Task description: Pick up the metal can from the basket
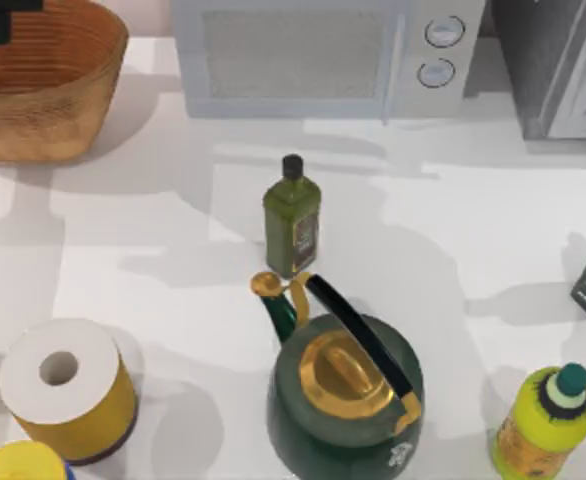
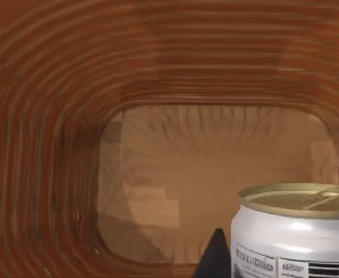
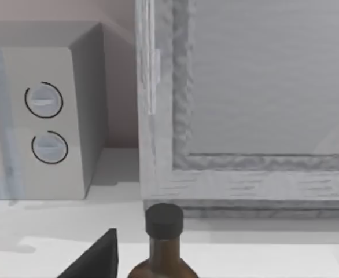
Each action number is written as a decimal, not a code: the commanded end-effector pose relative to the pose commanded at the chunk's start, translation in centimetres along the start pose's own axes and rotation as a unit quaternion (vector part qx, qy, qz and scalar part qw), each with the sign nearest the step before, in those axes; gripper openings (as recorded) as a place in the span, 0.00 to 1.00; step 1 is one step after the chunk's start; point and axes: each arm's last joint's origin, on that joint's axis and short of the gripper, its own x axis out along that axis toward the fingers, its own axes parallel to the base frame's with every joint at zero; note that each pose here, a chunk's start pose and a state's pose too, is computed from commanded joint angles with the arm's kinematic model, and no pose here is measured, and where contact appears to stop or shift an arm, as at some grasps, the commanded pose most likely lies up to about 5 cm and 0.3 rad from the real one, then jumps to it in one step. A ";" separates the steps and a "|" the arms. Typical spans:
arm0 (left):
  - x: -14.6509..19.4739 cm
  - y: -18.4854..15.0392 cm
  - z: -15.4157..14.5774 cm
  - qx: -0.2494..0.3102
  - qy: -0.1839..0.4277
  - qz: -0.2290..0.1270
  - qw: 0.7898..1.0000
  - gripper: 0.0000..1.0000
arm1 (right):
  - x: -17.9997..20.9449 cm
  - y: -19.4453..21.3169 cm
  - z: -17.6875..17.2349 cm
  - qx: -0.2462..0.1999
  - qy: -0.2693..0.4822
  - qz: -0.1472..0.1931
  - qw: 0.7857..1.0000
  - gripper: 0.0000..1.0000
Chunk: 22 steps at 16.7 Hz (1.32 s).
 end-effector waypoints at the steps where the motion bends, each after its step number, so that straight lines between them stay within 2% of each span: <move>1: -2.7 -0.3 -0.7 0.002 -0.026 0.001 1.000 0.00 | 0.0 0.0 0.0 0.000 0.000 0.000 1.000 1.00; 3: -8.2 -1.0 -3.2 0.006 -0.083 0.002 0.997 0.00 | 0.0 0.0 0.0 0.000 0.000 0.000 1.000 1.00; 6: -15.2 -2.0 -9.5 0.011 -0.174 0.004 0.985 0.00 | 0.0 0.0 0.0 0.000 0.000 0.000 1.000 1.00; 9: -18.7 -2.5 -17.7 0.013 -0.265 0.007 0.964 0.00 | 0.0 0.0 0.0 0.000 0.000 0.000 1.000 1.00; 12: -18.4 -2.8 -25.4 0.012 -0.346 0.009 0.938 0.00 | 0.0 0.0 0.0 0.000 0.000 0.000 1.000 1.00; 15: -15.6 -2.9 -30.8 0.010 -0.405 0.010 0.914 0.00 | 0.0 0.0 0.0 0.000 0.000 0.000 1.000 1.00; 18: -12.9 -2.9 -33.7 0.008 -0.447 0.011 0.894 0.00 | 0.0 0.0 0.0 0.000 0.000 0.000 1.000 1.00; 22: -11.2 -2.9 -35.1 0.006 -0.473 0.011 0.881 0.00 | 0.0 0.0 0.0 0.000 0.000 0.000 1.000 1.00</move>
